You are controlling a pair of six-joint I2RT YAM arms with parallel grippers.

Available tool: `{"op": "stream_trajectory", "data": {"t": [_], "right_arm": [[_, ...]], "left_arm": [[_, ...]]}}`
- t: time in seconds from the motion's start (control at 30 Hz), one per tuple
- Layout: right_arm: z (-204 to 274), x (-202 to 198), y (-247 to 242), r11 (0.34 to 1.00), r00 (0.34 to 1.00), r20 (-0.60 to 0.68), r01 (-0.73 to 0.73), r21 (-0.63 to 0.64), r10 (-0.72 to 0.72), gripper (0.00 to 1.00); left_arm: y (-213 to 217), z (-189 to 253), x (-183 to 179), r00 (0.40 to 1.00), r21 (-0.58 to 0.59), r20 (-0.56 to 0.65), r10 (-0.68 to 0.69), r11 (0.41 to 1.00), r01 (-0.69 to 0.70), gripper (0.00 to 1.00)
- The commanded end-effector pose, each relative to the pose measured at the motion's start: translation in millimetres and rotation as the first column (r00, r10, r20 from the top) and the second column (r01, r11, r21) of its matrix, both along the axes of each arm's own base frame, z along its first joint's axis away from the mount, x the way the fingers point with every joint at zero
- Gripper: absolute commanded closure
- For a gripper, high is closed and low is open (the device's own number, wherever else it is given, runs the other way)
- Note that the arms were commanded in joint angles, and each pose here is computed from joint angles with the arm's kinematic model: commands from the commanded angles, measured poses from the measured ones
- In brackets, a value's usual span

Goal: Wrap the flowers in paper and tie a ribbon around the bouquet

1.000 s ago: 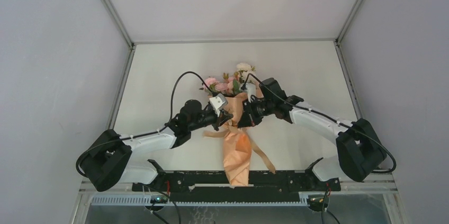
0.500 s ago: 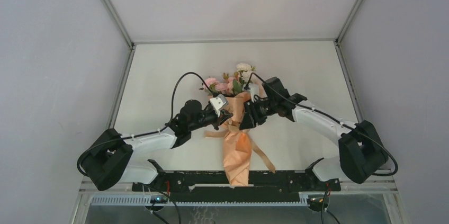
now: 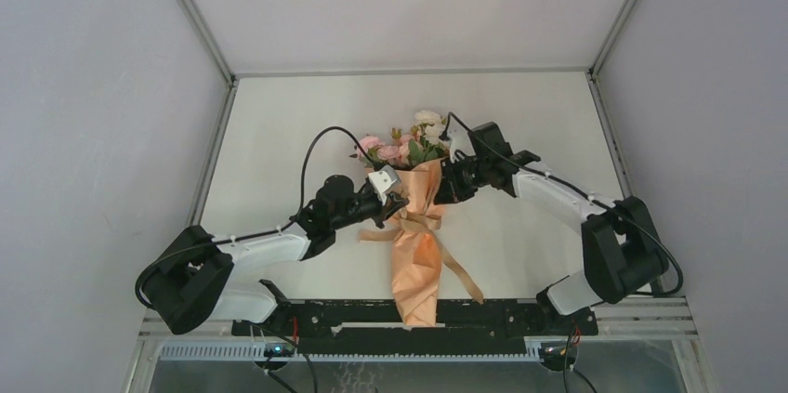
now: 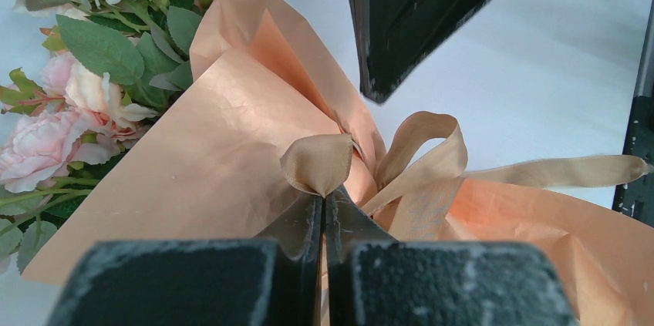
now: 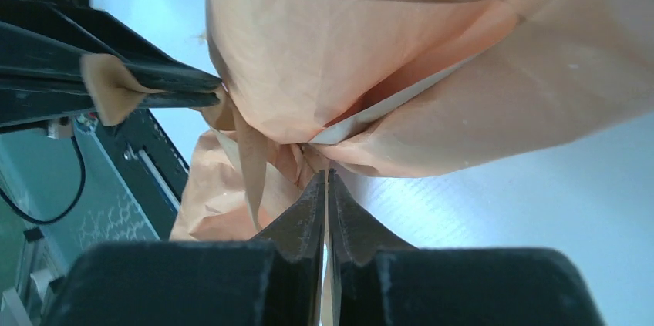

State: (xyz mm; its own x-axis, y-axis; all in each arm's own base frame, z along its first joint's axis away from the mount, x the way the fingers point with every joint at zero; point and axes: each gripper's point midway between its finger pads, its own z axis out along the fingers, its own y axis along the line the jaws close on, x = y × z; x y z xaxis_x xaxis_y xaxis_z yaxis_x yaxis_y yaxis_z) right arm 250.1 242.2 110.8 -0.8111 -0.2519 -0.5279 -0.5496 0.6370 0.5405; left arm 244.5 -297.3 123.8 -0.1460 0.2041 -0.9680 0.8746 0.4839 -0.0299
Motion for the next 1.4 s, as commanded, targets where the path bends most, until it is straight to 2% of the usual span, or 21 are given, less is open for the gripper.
{"op": "stream_trajectory", "data": {"t": [0.0, 0.17, 0.37, 0.57, 0.67, 1.0, 1.23, 1.3, 1.37], "right_arm": [[-3.0, -7.2, 18.1, 0.993, 0.992, 0.029, -0.119, 0.0, 0.119, 0.9], [-11.2, -27.1, 37.5, 0.972, 0.973, -0.012, -0.229, 0.05, 0.23, 0.88], [-11.3, -37.2, 52.1, 0.951, 0.957, -0.032, -0.283, 0.127, 0.289, 0.82], [-3.5, -41.3, 57.4, 0.933, 0.951, 0.003, -0.302, 0.194, 0.308, 0.68], [-5.9, -41.4, 60.4, 0.932, 0.952, 0.016, -0.303, 0.201, 0.306, 0.62], [-17.0, -40.4, 66.7, 0.938, 0.951, 0.034, -0.308, 0.16, 0.307, 0.55], [-25.8, -42.1, 72.9, 0.94, 0.947, 0.063, -0.321, 0.113, 0.316, 0.55], [-27.0, -41.0, 70.9, 0.945, 0.95, 0.061, -0.311, 0.101, 0.306, 0.61], [-24.1, -40.1, 69.1, 0.949, 0.953, 0.065, -0.301, 0.096, 0.296, 0.75]], "left_arm": [[2.4, 2.6, 3.5, 0.999, -0.008, 0.04, 0.007, 1.0, -0.006, 1.0], [2.0, 1.8, 3.4, 0.999, -0.007, 0.037, 0.005, 1.0, -0.005, 1.0], [2.4, 2.2, 3.0, 0.999, -0.007, 0.038, 0.005, 1.0, -0.005, 1.0], [3.0, 1.6, 3.0, 0.999, -0.006, 0.036, 0.008, 1.0, -0.008, 1.0], [2.8, 0.8, 2.9, 0.999, -0.005, 0.033, 0.007, 1.0, -0.007, 1.0], [3.1, -0.3, 2.6, 1.0, -0.002, 0.028, 0.008, 1.0, -0.008, 1.0], [3.8, -0.6, 2.8, 1.0, -0.001, 0.027, 0.013, 1.0, -0.013, 1.0], [4.2, -0.7, 3.0, 1.0, -0.001, 0.027, 0.015, 1.0, -0.015, 1.0], [4.4, -1.4, 2.6, 1.0, 0.0, 0.026, 0.015, 1.0, -0.015, 1.0]]}}
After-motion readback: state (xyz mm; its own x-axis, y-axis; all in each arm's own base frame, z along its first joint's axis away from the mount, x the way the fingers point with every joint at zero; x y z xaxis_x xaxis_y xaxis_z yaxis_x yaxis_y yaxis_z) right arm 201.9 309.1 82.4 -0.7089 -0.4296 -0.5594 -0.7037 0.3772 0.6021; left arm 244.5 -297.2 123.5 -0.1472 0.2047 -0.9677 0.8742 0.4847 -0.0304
